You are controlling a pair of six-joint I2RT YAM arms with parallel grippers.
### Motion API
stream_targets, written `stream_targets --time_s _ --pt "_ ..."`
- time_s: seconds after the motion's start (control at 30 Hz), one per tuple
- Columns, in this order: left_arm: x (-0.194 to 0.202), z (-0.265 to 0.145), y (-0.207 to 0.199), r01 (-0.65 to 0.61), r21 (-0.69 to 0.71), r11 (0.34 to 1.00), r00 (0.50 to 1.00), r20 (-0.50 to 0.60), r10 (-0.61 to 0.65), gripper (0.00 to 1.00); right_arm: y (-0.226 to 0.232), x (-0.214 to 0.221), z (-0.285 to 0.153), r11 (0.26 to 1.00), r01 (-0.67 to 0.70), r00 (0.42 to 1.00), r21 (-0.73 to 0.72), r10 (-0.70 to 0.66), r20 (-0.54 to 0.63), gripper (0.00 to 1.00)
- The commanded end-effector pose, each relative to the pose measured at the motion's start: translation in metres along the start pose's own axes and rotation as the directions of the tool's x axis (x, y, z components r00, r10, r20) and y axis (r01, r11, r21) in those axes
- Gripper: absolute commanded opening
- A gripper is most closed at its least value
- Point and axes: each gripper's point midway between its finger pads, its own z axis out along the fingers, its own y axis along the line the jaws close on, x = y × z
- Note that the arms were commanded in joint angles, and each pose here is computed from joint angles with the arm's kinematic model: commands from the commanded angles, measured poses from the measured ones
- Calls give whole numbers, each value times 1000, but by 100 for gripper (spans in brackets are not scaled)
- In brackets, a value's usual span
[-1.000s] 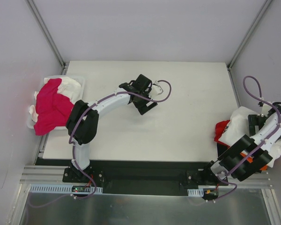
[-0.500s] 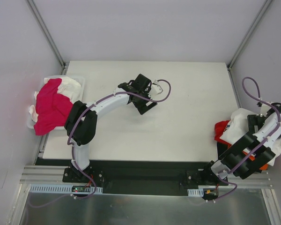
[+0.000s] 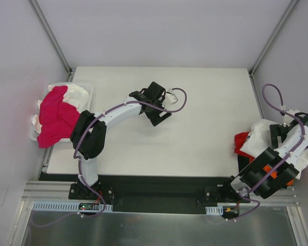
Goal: Fold and stack the t-shirts
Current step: Put the neatly folded tshirt into the corner of the board with the right arm
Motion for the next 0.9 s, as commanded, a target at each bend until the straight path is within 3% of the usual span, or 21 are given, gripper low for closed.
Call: stream_targets --time_s 0.0,0.23,0.43,0.87 --pt "-9 -19 7 15 -28 999 999 44 -14 86 5 -21 -40 998 46 994 44 -50 97 96" --pt "-8 -16 7 17 -22 1000 999 38 -16 86 4 -44 -107 985 54 976 166 -88 202 96" --pt "-9 -16 6 18 -19 1000 999 43 -17 86 16 -45 -125 985 56 968 162 -93 234 96" --pt "-5 -18 7 17 -32 999 999 33 -16 86 52 -34 -71 998 55 981 -19 -50 188 96"
